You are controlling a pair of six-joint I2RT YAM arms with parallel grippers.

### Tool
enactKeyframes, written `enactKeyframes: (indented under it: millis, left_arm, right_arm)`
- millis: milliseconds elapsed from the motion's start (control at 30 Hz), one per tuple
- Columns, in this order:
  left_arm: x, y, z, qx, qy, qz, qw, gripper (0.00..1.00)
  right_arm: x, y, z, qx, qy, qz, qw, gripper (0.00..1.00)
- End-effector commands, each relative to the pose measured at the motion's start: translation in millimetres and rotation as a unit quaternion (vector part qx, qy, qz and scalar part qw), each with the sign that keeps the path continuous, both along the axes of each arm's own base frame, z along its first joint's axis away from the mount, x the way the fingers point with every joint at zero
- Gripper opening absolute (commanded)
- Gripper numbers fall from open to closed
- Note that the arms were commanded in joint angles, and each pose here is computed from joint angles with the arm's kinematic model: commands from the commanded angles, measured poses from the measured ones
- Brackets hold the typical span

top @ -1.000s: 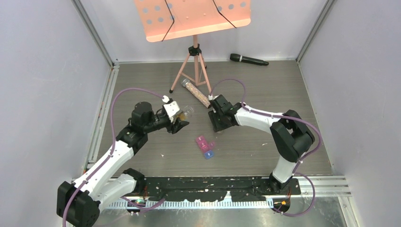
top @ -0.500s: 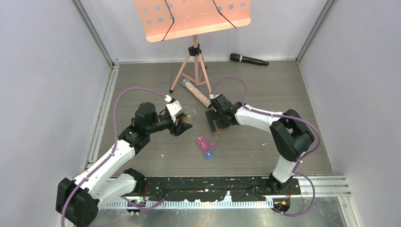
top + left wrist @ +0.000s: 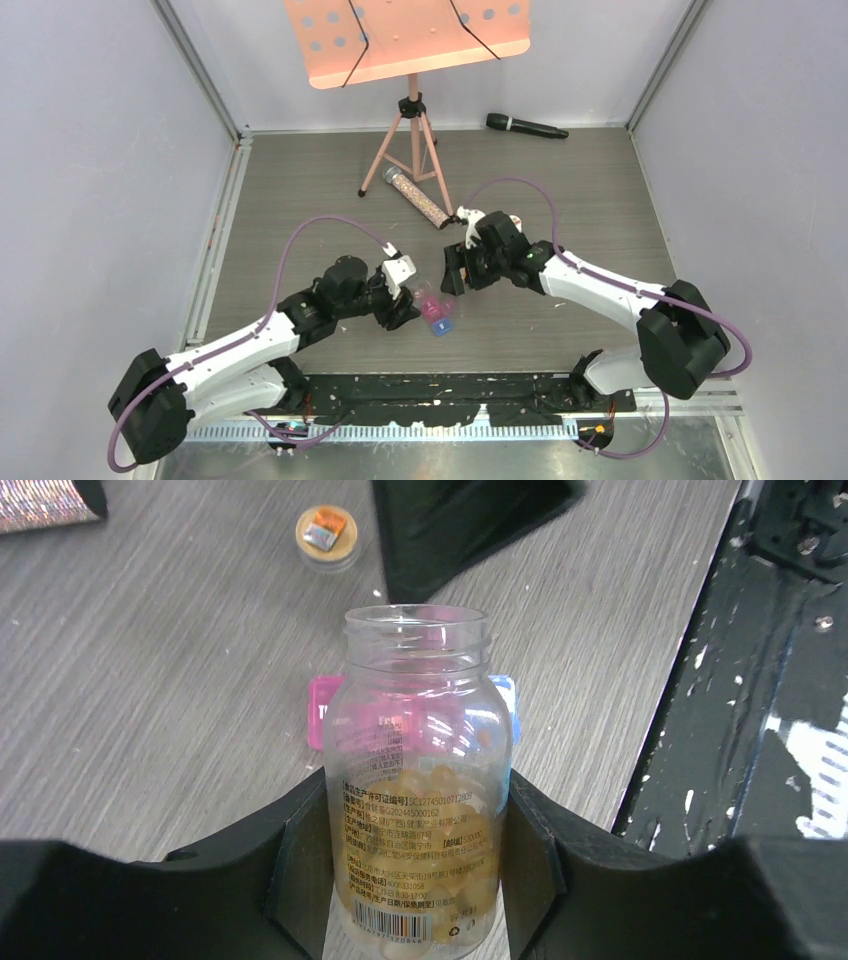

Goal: Sort the pills into containers

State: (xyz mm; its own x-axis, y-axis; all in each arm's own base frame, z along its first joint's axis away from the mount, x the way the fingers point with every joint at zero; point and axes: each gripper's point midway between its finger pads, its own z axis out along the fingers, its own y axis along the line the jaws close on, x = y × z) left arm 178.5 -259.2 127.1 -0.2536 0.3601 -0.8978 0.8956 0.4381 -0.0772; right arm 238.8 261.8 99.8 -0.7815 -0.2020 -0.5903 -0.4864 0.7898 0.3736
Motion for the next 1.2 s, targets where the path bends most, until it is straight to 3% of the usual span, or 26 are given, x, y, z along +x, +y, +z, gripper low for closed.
enactKeyframes:
  millis: [0, 333, 533, 667, 967, 1167]
  left_arm:
    - [8, -3, 14, -0.020, -0.036, 0.030, 0.999, 0.00]
    - [3, -5, -2, 0.006, -0.035, 0.035, 0.999, 0.00]
    - [3, -10, -6, 0.013, -0.031, 0.028, 0.999, 0.00]
    - [2, -12, -9, 0.019, -0.031, 0.023, 0.999, 0.00]
    - [0, -15, -17, 0.043, -0.029, 0.011, 0.999, 0.00]
    - [-2, -20, -23, 0.055, -0.026, -0.006, 0.998, 0.00]
  right_arm:
    - [-21, 19, -2, 0.073, 0.024, 0.042, 0.996, 0.73]
    - [-29, 26, -23, 0.085, 0.052, 0.058, 0.993, 0.34]
    - [-35, 20, -27, 0.073, 0.061, 0.061, 0.994, 0.32]
    - [-39, 17, -33, 0.062, 0.072, 0.067, 0.993, 0.40]
    - [-38, 10, -32, 0.041, 0.073, 0.051, 0.995, 0.17]
    - [-38, -3, -26, 0.013, 0.071, 0.033, 0.997, 0.12]
